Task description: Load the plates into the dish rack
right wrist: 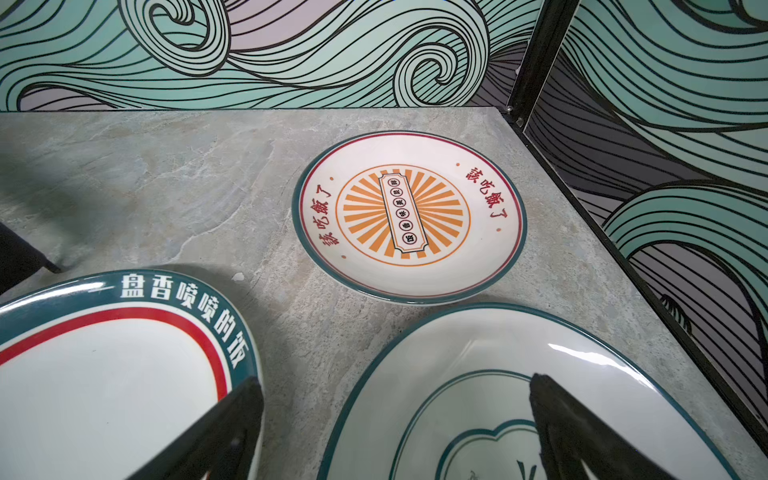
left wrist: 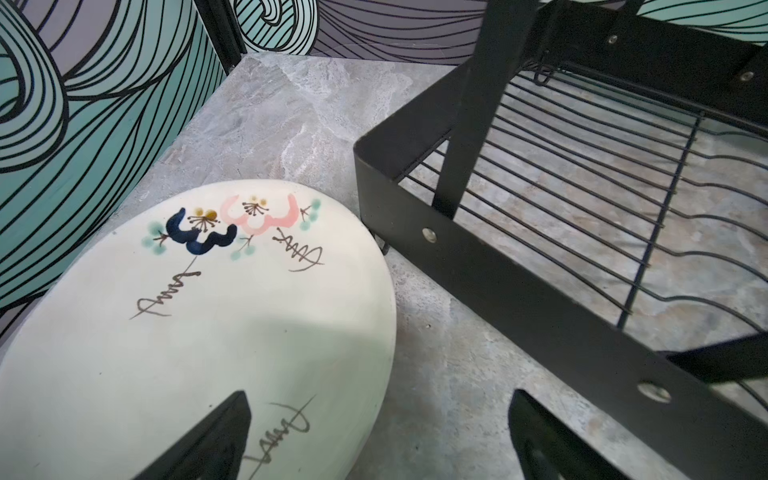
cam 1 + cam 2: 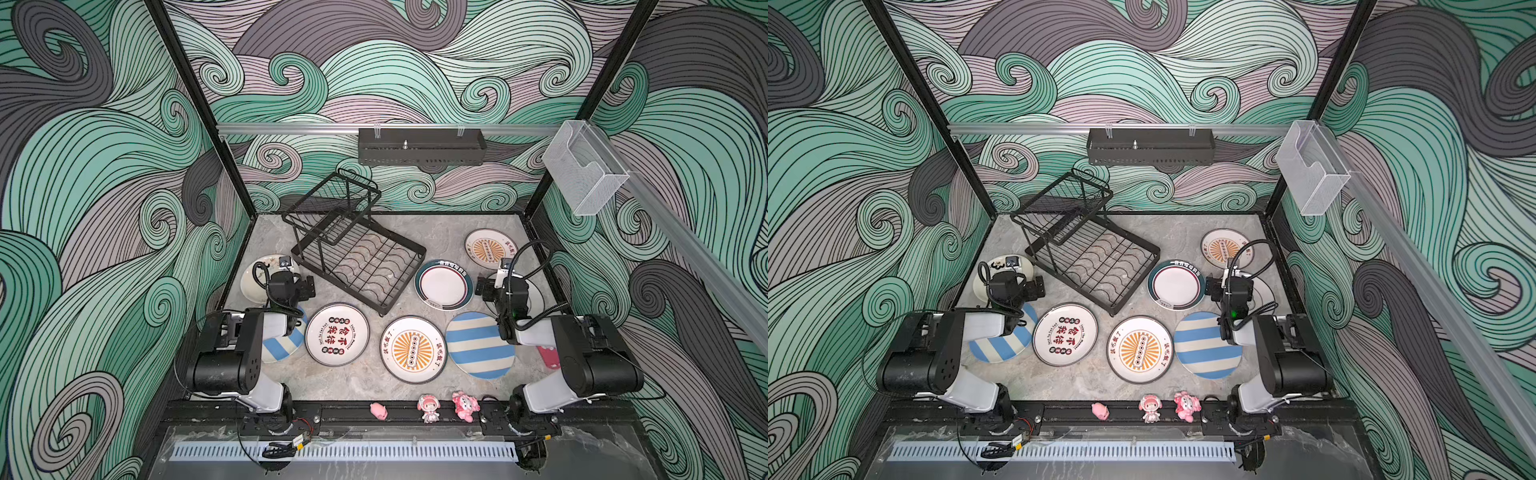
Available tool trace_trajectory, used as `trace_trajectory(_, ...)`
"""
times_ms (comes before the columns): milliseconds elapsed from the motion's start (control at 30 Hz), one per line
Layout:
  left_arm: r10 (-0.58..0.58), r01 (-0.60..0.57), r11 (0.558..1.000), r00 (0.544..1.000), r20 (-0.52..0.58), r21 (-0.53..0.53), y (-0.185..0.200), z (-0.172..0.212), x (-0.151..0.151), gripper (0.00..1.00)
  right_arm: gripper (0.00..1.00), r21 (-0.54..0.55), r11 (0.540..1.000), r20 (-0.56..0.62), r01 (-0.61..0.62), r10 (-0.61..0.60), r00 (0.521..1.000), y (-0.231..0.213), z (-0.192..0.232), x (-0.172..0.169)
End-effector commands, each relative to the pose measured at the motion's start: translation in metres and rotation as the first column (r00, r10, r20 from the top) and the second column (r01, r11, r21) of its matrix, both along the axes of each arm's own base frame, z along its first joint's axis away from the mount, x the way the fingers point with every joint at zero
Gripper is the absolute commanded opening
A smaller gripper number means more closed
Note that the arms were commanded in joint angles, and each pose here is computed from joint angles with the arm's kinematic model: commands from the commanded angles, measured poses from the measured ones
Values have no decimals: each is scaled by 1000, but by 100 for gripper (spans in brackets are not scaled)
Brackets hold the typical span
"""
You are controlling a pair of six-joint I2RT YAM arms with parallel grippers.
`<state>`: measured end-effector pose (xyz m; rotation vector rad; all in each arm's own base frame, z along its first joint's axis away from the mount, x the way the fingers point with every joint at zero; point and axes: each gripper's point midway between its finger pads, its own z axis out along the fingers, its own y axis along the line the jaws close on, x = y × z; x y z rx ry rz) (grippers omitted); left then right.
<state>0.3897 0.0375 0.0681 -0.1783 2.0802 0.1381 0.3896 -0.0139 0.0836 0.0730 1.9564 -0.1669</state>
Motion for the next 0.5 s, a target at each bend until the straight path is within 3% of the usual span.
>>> trace_trajectory(0, -5, 5, 1000, 999, 48, -1, 1, 15, 9, 98, 99, 8, 1000, 33, -8, 8, 999, 2, 10, 5)
trace_trajectory(467, -7, 7, 1000, 999, 47, 0, 1, 15, 9, 99, 99, 9, 1000, 34, -8, 8, 999, 2, 10, 6)
